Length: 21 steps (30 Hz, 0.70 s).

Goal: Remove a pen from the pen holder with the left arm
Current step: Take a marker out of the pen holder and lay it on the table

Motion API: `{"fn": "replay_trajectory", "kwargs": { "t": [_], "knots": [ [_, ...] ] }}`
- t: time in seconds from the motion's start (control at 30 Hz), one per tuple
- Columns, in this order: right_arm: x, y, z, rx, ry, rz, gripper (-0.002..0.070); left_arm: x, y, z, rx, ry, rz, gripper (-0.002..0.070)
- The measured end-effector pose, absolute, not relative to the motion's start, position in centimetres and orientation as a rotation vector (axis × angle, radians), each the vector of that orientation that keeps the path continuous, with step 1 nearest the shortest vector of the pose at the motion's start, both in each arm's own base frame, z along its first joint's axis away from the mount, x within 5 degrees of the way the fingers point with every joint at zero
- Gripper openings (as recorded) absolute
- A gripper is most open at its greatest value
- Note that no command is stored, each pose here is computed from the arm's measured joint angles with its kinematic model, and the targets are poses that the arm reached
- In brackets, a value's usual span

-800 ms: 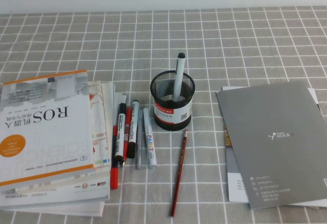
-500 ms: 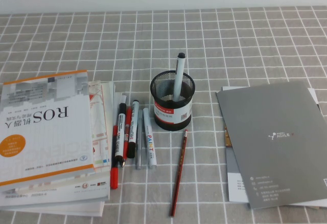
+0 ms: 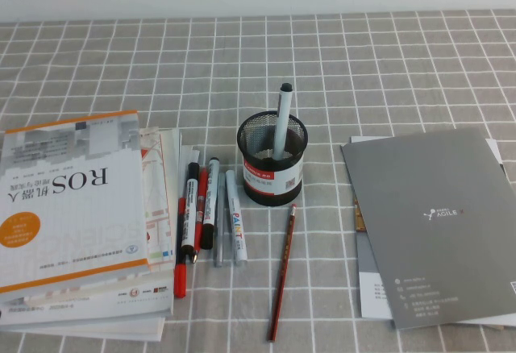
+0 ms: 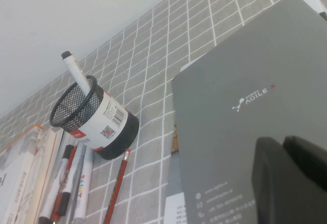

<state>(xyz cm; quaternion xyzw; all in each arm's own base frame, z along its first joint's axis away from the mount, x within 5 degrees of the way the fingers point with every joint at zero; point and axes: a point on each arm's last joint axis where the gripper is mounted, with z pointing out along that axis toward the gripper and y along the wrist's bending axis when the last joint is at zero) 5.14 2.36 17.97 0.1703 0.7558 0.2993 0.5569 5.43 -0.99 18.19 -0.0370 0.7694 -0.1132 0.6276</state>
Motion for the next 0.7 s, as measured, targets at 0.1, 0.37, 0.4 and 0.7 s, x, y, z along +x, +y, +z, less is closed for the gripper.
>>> {"fn": "replay_trajectory", "kwargs": {
  "t": [0.1,0.37,0.4,0.7],
  "knots": [
    [5.1,2.4,18.0,0.402,1.784,0.706,-0.0013,5.5,-1.2,18.8,-0.224,1.697,-0.427,-0.0003],
    [5.1,2.4,18.0,0.402,1.784,0.706,-0.0013,5.6,-1.1,19.9,-0.538,1.522,-0.743,-0.0003],
    [5.1,2.4,18.0,0.402,1.784,0.706,-0.0013,5.6,-0.9,20.1,-0.552,1.502,-0.742,-0.0003],
    [5.1,2.4,18.0,0.402,1.784,0.706,-0.0013,5.4,-1.5,20.2,-0.449,1.566,-0.727,-0.0003]
  ]
}}
